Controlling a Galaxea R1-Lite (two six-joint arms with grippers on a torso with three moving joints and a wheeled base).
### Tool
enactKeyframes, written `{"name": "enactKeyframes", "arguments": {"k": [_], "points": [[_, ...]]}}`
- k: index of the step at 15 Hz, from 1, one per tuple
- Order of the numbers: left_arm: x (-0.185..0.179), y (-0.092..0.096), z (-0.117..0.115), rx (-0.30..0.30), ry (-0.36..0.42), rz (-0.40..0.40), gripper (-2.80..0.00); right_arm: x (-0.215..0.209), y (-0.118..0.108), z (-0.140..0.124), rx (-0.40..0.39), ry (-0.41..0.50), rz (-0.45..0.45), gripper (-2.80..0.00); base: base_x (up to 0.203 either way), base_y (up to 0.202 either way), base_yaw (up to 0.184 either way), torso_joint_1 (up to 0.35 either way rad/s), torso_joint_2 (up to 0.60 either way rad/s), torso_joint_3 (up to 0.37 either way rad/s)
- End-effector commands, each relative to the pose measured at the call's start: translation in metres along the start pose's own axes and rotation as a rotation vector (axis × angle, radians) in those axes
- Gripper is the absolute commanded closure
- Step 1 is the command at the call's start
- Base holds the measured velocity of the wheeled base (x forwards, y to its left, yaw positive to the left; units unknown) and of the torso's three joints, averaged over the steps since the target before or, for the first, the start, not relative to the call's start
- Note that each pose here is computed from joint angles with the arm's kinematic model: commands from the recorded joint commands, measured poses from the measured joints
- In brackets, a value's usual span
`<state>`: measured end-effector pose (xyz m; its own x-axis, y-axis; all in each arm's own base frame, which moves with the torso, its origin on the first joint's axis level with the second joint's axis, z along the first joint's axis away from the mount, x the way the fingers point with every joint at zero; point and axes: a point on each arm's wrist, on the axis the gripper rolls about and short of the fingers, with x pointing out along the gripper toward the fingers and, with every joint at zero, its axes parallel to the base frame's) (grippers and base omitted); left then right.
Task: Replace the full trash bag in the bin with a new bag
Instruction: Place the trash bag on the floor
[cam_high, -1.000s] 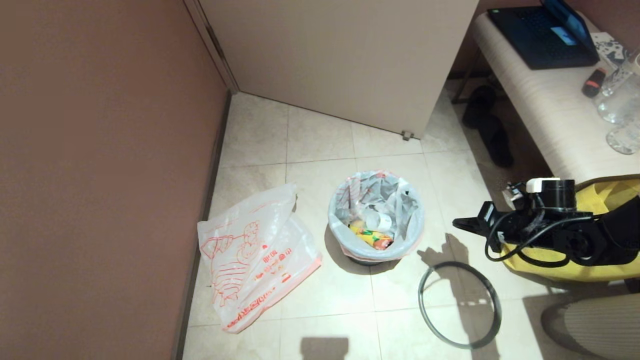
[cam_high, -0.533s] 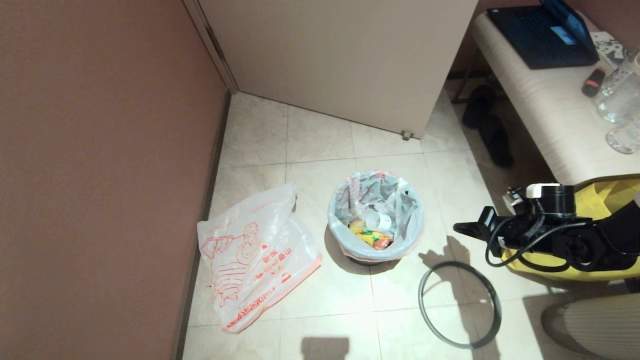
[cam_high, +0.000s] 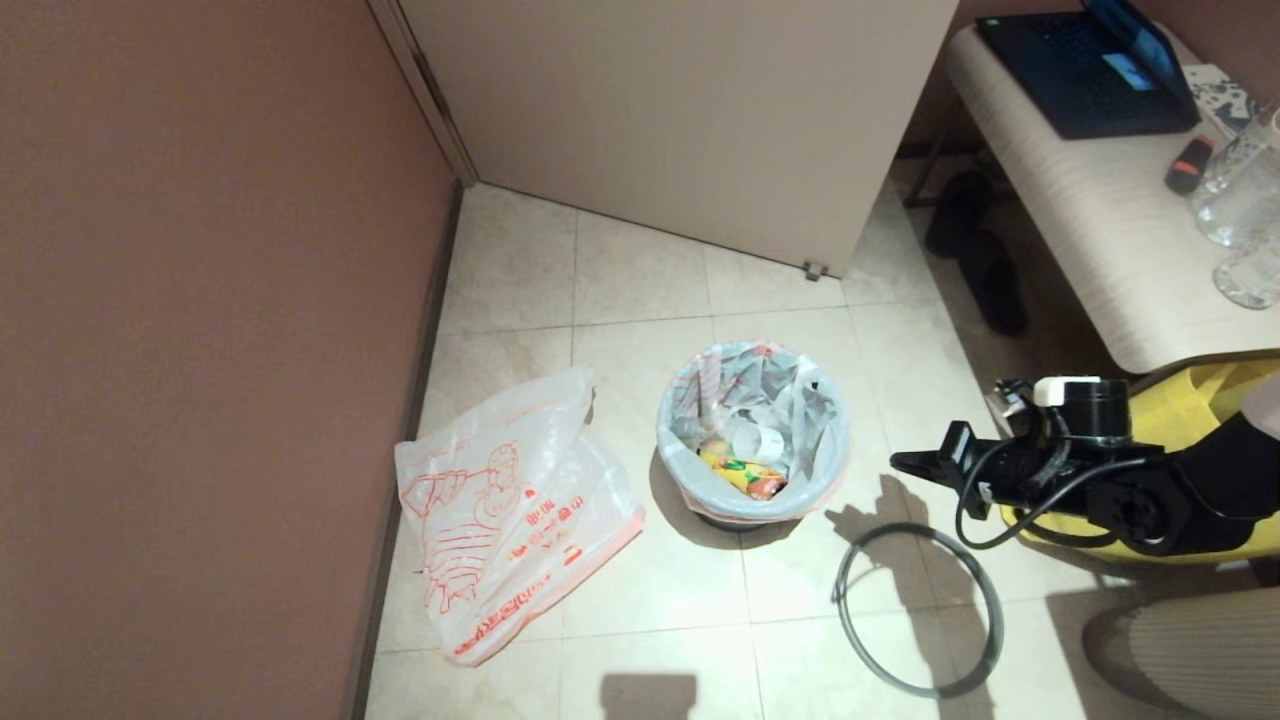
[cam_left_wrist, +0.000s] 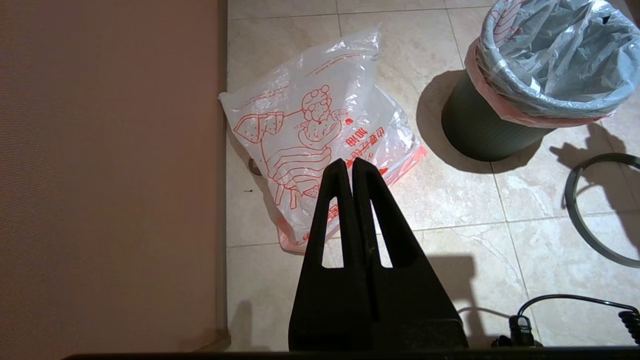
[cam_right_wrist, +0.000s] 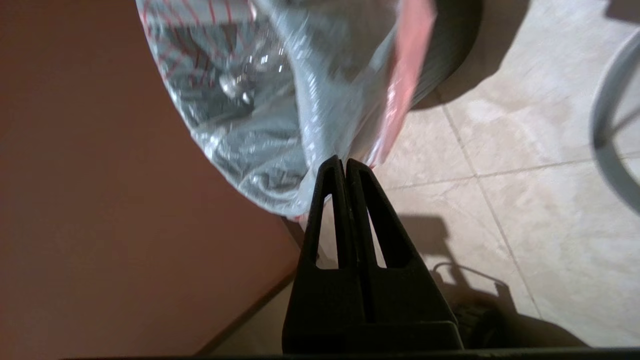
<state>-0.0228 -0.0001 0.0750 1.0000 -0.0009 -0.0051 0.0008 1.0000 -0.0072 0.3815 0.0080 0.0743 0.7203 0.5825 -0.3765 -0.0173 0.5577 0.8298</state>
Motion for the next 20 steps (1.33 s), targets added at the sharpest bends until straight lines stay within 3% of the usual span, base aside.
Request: {"name": "enactKeyframes", "arguments": {"k": [1, 2, 8, 10, 16, 20], "points": [[0.0, 0.0, 0.0, -0.001, 0.001, -0.002, 0.0, -0.001, -0.004, -0.001, 0.013, 0.007, 0.009, 0.0, 0.0, 0.0, 0.0, 0.0, 0.0, 0.0], [0.0, 0.0, 0.0, -0.001, 0.001, 0.0, 0.0, 0.004, 0.003, -0.009, 0.001, 0.037, 0.029, 0.0, 0.0, 0.0, 0.0, 0.0, 0.0, 0.0], [0.0, 0.0, 0.0, -0.001, 0.001, 0.0, 0.0, 0.029, -0.005, -0.008, 0.007, 0.062, 0.036, 0.0, 0.0, 0.0, 0.0, 0.0, 0.0, 0.0], [0.0, 0.0, 0.0, -0.001, 0.001, -0.001, 0.0, 0.035, -0.019, -0.004, 0.026, 0.058, 0.019, 0.0, 0.0, 0.0, 0.0, 0.0, 0.0, 0.0], [0.0, 0.0, 0.0, -0.001, 0.001, -0.001, 0.0, 0.073, -0.008, 0.048, 0.036, 0.003, 0.073, 0.0, 0.0, 0.0, 0.0, 0.0, 0.0, 0.0], [0.0, 0.0, 0.0, -0.001, 0.001, 0.001, 0.0, 0.078, -0.029, 0.064, 0.281, 0.014, 0.007, 0.0, 0.0, 0.0, 0.0, 0.0, 0.0, 0.0]]}}
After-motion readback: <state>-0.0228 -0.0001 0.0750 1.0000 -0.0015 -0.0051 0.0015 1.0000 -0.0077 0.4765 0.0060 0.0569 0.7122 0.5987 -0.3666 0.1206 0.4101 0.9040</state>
